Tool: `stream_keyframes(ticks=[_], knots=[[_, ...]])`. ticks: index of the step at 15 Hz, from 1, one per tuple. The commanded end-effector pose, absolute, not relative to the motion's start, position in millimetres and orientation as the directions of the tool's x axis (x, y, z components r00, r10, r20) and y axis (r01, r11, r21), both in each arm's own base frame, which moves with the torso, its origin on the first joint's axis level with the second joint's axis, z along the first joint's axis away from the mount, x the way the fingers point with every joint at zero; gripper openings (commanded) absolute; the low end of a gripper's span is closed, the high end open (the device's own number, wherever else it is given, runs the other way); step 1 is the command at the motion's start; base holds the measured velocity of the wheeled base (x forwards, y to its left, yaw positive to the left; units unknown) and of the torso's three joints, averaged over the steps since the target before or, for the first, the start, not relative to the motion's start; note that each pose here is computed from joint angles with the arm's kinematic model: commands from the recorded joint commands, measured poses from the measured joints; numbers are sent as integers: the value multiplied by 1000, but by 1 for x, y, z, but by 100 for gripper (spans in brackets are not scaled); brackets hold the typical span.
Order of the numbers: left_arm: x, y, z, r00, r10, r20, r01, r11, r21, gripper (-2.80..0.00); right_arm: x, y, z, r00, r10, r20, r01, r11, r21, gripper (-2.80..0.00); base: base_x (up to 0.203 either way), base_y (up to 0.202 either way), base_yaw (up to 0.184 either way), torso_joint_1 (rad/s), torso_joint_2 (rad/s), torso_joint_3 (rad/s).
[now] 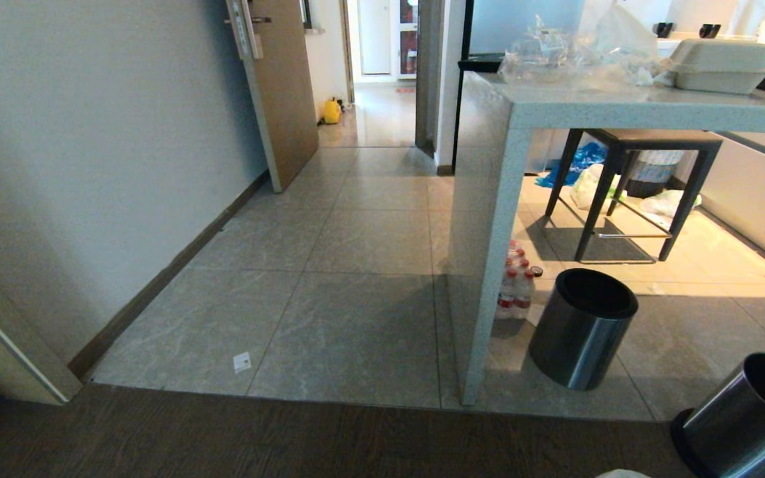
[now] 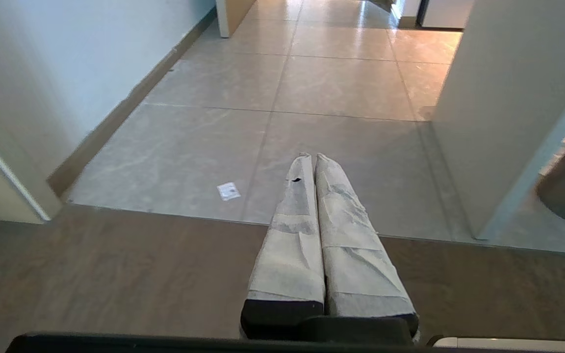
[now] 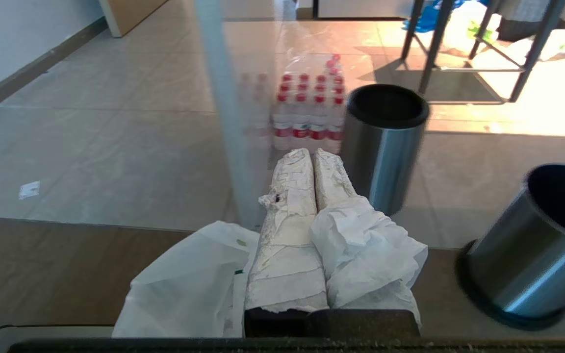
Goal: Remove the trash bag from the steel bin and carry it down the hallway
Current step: Put the trash bag at the door
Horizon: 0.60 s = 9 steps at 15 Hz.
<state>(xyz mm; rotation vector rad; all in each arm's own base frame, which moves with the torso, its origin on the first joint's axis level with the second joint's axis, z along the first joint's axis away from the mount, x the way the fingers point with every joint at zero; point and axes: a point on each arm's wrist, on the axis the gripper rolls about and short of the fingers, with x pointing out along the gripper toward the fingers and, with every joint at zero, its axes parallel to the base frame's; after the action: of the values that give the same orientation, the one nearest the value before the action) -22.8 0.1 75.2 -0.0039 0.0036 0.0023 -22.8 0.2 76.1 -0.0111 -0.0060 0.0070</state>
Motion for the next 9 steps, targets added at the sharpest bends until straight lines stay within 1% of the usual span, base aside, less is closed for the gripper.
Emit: stream_keyframes(ticks=[1, 9], knots=[[-23, 0, 75, 1000, 3, -3, -3, 1000, -5, -280, -23, 0, 76, 1000, 8, 5, -8, 1000, -12, -280, 0, 191, -2, 0, 0, 2], [-23, 0, 75, 1000, 3, -3, -3, 1000, -5, -280, -23, 0, 76, 1000, 8, 6, -8, 1000, -12, -280, 0, 195, 0, 2, 2, 1]])
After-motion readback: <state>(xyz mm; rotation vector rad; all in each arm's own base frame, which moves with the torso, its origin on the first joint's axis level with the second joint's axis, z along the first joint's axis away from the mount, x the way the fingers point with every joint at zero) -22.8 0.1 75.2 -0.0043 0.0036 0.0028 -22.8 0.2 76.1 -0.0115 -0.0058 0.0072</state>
